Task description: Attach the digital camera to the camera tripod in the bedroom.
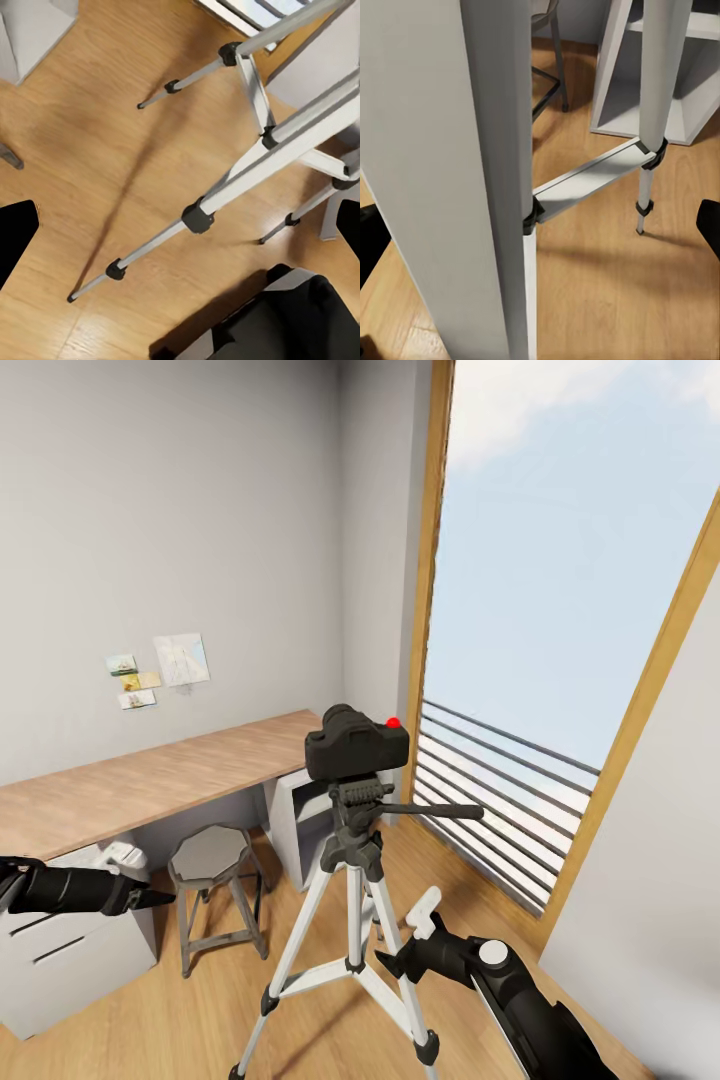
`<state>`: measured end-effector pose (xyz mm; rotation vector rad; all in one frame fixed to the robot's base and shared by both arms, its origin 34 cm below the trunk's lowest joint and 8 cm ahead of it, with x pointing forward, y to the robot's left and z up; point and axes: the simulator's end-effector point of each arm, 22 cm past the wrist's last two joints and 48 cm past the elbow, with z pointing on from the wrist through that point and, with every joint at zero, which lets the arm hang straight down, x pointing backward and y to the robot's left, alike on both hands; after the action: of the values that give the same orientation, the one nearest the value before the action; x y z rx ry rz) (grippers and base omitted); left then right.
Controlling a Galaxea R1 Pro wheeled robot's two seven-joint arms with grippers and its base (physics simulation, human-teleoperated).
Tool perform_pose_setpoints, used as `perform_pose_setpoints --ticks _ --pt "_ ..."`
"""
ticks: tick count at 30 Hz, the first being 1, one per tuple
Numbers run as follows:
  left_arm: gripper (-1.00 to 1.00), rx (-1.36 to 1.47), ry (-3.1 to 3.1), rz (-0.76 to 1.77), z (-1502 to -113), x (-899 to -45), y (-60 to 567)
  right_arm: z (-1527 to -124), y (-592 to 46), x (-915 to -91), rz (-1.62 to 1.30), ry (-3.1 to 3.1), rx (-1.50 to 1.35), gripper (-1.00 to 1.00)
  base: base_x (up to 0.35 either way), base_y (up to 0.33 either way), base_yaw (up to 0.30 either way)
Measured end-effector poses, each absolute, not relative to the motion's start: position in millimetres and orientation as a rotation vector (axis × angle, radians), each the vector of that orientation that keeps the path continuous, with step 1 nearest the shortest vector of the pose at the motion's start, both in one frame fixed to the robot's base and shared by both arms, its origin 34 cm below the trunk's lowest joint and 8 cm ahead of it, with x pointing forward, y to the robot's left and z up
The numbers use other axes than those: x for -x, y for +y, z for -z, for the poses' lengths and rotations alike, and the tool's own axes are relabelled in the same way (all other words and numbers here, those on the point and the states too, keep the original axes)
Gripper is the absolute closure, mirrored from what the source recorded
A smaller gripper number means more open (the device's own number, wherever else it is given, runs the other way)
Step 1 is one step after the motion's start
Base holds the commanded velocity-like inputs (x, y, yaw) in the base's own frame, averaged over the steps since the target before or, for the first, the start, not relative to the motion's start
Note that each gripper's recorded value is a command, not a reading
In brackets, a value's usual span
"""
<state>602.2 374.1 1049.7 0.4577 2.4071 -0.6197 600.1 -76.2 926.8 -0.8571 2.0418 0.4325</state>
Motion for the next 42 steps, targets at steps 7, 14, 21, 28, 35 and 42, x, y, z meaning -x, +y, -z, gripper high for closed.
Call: perform_pose_setpoints --ticks 7,14,21,28,35,42 --pt "-1.0 -0.347 2.436 0.539 -1026.0 -606.8 396.0 -926.8 -76.8 -600.3 -0.433 2.043 0.855 -1.0 0.0 0.0 0.0" --pt "-1.0 -0.252 2.487 0.518 -1003.9 -605.5 399.9 -926.9 -77.2 -600.5 -0.433 2.043 0.854 -1.0 0.0 0.0 0.0" --pt "-1.0 -0.096 2.568 0.588 -966.9 -592.0 395.1 -926.9 -77.2 -600.6 -0.434 2.043 0.853 -1.0 0.0 0.0 0.0" --pt "-1.0 0.147 2.627 0.654 -914.3 -574.6 400.8 -927.6 -76.6 -600.5 -0.435 2.04 0.855 -1.0 0.0 0.0 0.0" --pt "-1.0 0.295 2.626 0.638 -865.7 -555.2 419.8 -930.1 -76.5 -601.6 -0.433 2.033 0.855 -1.0 0.0 0.0 0.0" --pt "-1.0 0.373 2.635 0.636 -836.2 -533.6 425.8 -931.5 -77.3 -602.4 -0.432 2.032 0.852 -1.0 0.0 0.0 0.0"
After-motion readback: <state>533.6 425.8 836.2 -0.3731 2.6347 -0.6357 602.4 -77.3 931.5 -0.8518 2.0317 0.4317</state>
